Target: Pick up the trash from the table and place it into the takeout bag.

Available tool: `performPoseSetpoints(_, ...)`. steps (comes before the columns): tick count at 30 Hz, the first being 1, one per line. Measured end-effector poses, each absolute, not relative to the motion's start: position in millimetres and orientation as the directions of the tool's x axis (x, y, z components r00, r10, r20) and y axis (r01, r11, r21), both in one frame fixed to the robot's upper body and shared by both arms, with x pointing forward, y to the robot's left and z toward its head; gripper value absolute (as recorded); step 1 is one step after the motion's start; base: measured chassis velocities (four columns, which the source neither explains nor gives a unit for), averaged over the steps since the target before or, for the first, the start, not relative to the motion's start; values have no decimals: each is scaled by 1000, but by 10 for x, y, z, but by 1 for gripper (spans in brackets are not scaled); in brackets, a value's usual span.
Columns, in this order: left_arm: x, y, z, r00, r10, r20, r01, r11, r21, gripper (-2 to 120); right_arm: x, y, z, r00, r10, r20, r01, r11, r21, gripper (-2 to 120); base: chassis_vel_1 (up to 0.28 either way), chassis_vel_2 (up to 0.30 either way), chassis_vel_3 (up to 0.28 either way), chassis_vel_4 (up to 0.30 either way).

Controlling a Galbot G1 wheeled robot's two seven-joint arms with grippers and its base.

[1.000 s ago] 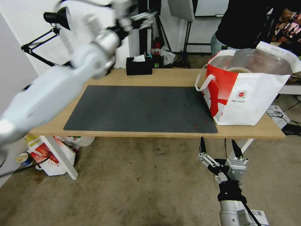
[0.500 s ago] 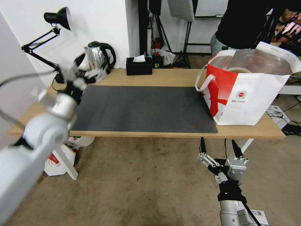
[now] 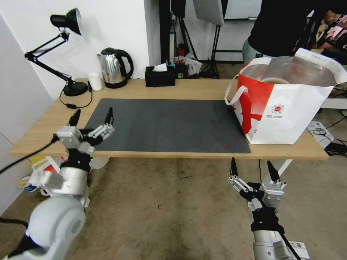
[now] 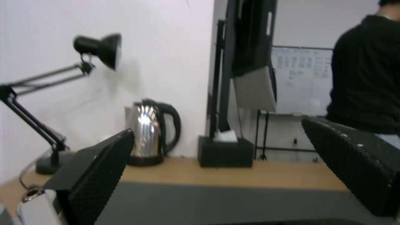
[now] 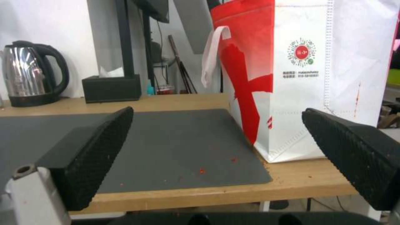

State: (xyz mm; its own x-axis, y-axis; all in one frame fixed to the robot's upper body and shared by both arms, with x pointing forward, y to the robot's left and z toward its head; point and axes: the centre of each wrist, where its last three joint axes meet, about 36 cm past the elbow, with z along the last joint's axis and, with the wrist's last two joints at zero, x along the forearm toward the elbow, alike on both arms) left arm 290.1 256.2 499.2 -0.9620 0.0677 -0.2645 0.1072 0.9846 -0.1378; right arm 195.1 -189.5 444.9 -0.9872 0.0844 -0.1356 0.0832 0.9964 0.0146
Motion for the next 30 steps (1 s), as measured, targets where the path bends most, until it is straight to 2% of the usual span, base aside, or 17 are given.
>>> performPoseSetpoints(9, 2633, 2325, 4793, -979, 97, -178, 130, 975, -181, 100, 1951, -1895, 4449, -987, 84, -136, 83, 996, 15, 100, 0, 0, 0, 0)
performPoseSetpoints(21, 2487, 2349, 4636, -986, 129, -105, 142, 981, -134, 100, 1951, -1895, 4449, -987, 84, -136, 83, 996, 15, 100, 0, 0, 0, 0)
performPoseSetpoints(30, 2378, 2332, 4492, -993, 101, -54, 107, 986, -127, 100, 1951, -1895, 4449, -987, 84, -136, 83, 996, 15, 100, 0, 0, 0, 0)
